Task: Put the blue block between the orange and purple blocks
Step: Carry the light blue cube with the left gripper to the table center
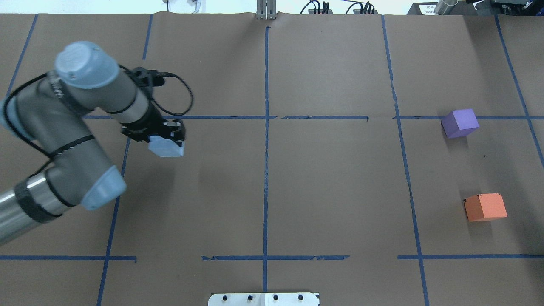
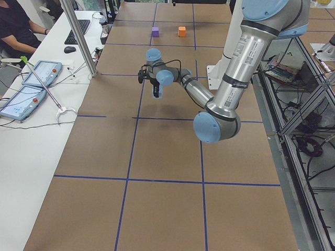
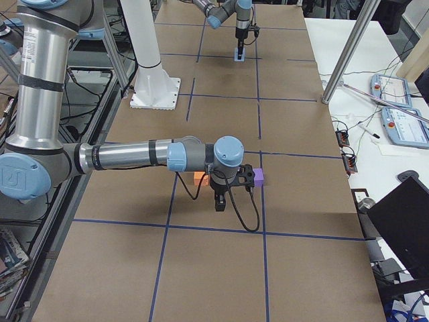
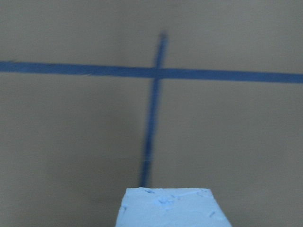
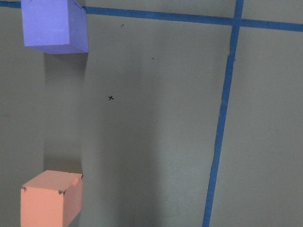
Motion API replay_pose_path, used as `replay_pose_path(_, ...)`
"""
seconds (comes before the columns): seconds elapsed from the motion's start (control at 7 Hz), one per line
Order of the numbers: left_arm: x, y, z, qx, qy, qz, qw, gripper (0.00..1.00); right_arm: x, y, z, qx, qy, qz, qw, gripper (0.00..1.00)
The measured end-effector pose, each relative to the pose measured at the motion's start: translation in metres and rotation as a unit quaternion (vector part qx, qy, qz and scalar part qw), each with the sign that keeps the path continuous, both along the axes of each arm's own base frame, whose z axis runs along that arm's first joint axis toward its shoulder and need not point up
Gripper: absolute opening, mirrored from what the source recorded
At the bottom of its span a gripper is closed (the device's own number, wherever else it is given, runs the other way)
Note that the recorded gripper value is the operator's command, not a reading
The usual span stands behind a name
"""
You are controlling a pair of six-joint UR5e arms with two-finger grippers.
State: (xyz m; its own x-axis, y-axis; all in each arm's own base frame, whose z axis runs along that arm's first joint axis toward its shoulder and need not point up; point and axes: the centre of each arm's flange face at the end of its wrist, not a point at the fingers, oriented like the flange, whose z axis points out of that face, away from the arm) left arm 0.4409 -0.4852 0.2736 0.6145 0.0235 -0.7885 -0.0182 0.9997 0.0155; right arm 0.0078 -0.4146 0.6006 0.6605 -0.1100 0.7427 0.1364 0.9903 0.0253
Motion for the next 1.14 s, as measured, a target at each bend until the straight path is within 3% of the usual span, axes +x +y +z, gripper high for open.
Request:
replay_pose_path(0.29, 0.106, 0.014, -0.087, 0.013, -0.018, 0.026, 0.9994, 0.02, -0.003, 0.0, 0.0, 0.0, 0.0, -0.004, 1.0, 1.0)
replay_pose_path(0.57, 0.184, 0.015, -0.104, 0.024, -0.042, 0.019, 0.9986, 0.05, -0.011, 0.0, 0.0, 0.001, 0.0, -0.014, 0.9999, 1.0)
replay_pose_path(0.86, 0.216, 0.012, -0.104, 0.028, -0.039, 0.014, 0.9987, 0.1, -0.02, -0.001, -0.003, 0.014, -0.001, -0.024, 0.9996, 1.0)
replay_pose_path(1.14, 0.222, 0.009, -0.106, 0.029, -0.039, 0.012, 0.9987, 0.92, -0.024, -0.003, -0.005, 0.029, -0.003, -0.026, 0.9992, 1.0)
